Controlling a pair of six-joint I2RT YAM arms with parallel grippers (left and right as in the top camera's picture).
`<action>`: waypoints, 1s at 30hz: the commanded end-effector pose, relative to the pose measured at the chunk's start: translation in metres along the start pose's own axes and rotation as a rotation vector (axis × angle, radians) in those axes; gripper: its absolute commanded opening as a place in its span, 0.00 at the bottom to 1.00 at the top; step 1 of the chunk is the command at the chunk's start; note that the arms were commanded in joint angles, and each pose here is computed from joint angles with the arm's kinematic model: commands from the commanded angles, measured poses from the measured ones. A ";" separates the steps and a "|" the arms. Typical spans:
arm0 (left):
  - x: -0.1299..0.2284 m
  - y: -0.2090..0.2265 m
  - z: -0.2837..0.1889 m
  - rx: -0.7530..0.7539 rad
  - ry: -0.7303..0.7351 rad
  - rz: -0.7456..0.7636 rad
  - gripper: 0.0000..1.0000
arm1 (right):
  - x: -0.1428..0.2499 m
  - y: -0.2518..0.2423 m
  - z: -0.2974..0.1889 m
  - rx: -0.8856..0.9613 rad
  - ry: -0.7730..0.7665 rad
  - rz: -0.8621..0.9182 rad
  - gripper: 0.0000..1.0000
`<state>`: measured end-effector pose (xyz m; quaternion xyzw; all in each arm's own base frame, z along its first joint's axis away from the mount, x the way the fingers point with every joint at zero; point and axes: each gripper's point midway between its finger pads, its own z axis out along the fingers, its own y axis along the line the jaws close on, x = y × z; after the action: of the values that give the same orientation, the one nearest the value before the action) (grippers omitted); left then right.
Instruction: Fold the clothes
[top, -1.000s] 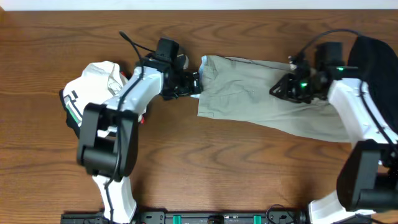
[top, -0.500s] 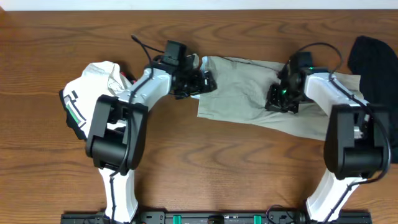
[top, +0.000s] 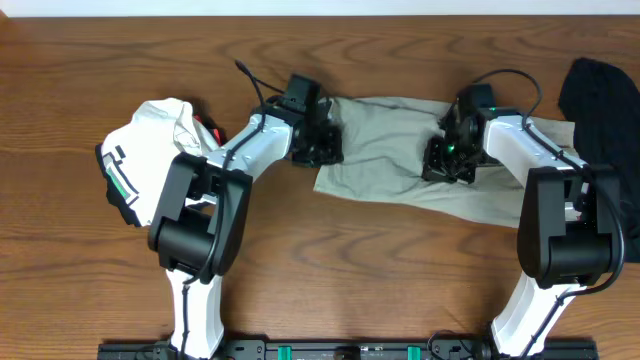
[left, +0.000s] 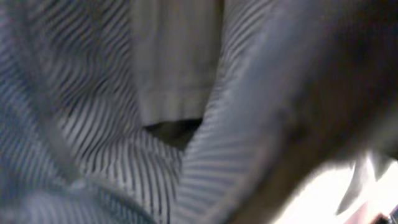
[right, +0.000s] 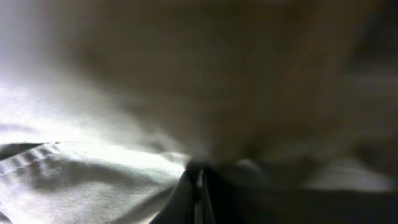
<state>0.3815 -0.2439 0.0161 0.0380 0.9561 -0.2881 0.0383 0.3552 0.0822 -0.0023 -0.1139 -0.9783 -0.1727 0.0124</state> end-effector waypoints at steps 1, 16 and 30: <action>-0.001 0.006 -0.033 -0.039 -0.015 0.043 0.06 | 0.005 -0.015 -0.004 0.028 0.017 0.015 0.05; 0.004 -0.044 -0.200 -0.206 -0.219 0.282 0.06 | 0.004 0.033 -0.029 -0.159 -0.051 -0.086 0.01; 0.021 -0.158 -0.206 -0.087 -0.277 0.474 0.06 | 0.033 0.082 0.043 -0.123 0.022 -0.071 0.01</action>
<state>0.3335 -0.2448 0.2329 0.2105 0.9344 -0.2123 0.1937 0.3488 0.1742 0.0007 -0.0481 -0.9716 -0.2311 -0.0155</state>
